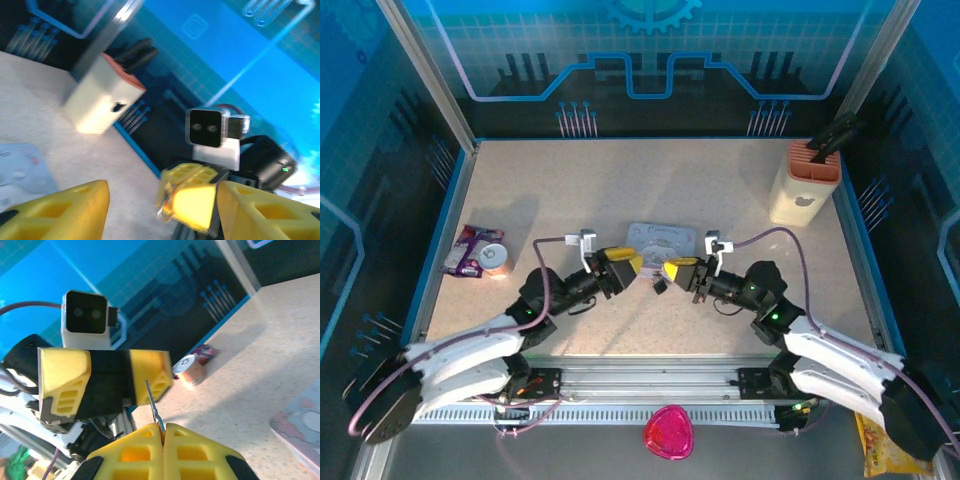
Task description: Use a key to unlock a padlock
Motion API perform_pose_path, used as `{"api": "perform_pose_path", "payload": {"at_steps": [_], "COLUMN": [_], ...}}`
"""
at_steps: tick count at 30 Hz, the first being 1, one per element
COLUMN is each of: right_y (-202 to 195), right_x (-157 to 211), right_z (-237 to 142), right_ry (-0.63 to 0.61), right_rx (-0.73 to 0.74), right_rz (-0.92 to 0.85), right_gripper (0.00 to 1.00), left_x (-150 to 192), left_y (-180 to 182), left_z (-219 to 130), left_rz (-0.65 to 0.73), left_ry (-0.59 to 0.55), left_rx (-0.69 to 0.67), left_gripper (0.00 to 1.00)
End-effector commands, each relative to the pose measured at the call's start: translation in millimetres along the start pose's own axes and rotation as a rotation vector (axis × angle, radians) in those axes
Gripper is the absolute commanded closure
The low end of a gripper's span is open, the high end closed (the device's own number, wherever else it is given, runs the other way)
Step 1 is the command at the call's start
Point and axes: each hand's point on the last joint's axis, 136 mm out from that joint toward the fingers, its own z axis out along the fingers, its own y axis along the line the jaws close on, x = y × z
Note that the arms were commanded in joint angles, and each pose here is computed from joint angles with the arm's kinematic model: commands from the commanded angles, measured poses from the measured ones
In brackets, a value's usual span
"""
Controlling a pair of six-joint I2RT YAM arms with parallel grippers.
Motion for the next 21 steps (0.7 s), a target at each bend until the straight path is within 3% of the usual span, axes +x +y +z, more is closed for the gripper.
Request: {"api": "perform_pose_path", "payload": {"at_steps": [1,4,8,12,21], "right_y": [-24,-30,-37,-38,-38], "right_x": [8,14,25,28,26], "right_z": [-14,-25,-34,-39,-43], "right_ry": [0.064,0.087,0.111,0.102,0.069], "right_rx": [0.139,0.180,0.222,0.225,0.222], "right_rz": [-0.011,-0.015,-0.012,-0.008,-0.014], "right_gripper": [1.00,1.00,1.00,1.00,1.00], "left_x": [18,32,67,104,139], "left_y": [46,66,78,82,116], "left_z": [-17,-27,-22,-10,11], "left_rz": [0.096,0.068,-0.047,-0.020,-0.038], "left_ry": [0.142,0.232,0.347,0.435,0.411], "left_rx": [-0.290,-0.416,-0.459,-0.493,-0.684], "left_gripper": [0.39,0.39,0.41,0.40,0.43]}}
